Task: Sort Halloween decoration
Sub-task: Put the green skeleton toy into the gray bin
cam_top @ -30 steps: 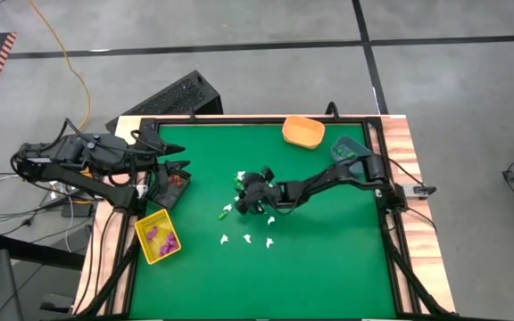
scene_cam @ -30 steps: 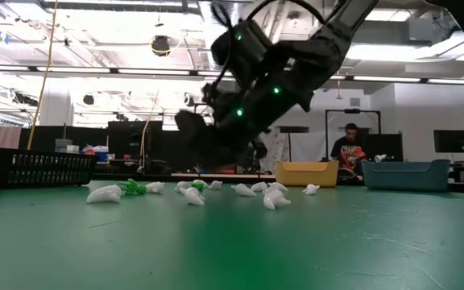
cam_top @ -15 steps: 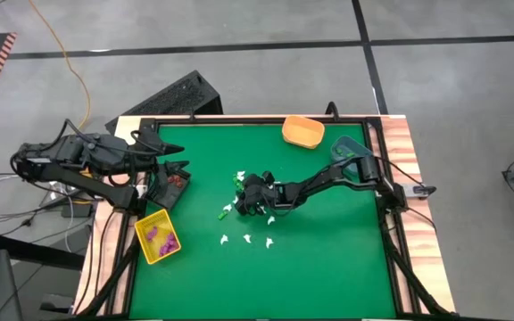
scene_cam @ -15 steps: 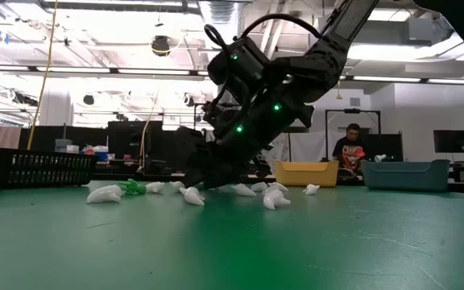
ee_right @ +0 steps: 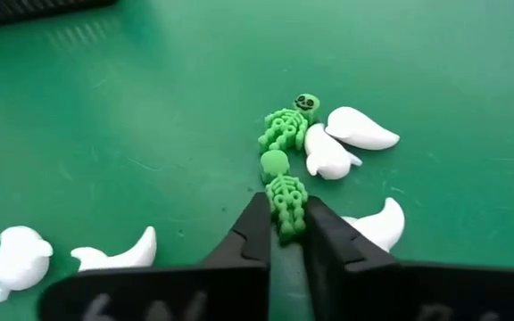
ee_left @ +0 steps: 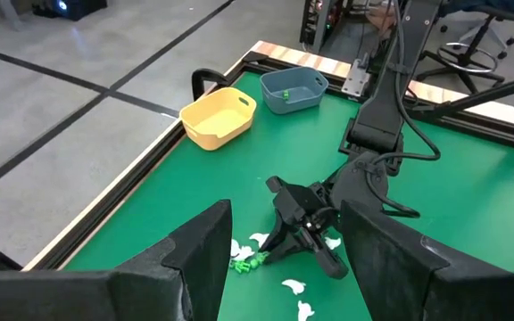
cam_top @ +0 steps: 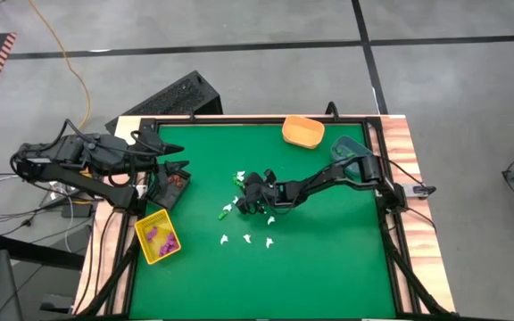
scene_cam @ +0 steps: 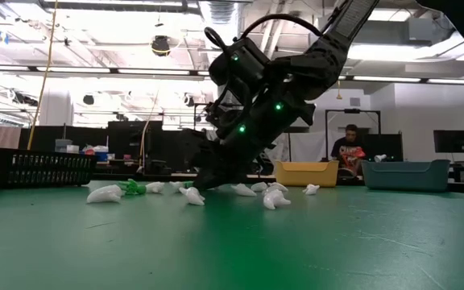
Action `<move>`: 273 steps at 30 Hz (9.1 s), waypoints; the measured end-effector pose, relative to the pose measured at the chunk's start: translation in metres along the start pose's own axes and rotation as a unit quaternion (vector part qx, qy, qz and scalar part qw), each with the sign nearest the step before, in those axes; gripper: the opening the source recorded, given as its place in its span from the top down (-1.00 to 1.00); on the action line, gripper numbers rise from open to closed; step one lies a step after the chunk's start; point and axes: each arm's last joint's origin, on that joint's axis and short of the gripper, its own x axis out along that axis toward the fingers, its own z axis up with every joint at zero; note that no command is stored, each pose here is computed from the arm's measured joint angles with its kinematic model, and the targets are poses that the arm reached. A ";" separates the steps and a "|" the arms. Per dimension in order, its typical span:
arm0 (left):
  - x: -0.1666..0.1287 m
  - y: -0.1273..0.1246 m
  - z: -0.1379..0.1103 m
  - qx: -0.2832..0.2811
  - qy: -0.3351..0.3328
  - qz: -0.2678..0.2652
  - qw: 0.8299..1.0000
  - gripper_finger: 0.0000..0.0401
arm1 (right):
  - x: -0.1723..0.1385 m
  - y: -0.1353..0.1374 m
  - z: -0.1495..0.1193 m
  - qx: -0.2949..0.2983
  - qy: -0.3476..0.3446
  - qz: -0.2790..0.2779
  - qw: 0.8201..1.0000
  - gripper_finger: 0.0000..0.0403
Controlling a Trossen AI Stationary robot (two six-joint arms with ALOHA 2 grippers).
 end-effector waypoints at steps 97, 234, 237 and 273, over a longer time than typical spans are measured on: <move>0.000 0.002 -0.002 -0.015 0.003 0.022 1.000 0.01 | -0.165 -0.173 0.062 0.271 -0.106 -0.172 0.941 -0.07; -0.036 0.029 -0.011 -0.031 -0.015 0.073 0.997 0.01 | -0.193 -0.200 0.027 0.362 0.038 -0.354 0.861 1.00; -0.036 0.029 -0.011 -0.032 -0.018 0.080 0.996 0.01 | -0.188 -0.205 0.027 0.368 0.041 -0.366 0.854 1.00; -0.036 0.031 -0.016 -0.049 0.004 0.088 0.995 0.01 | -0.171 -0.245 0.037 0.397 0.082 -0.376 0.833 0.19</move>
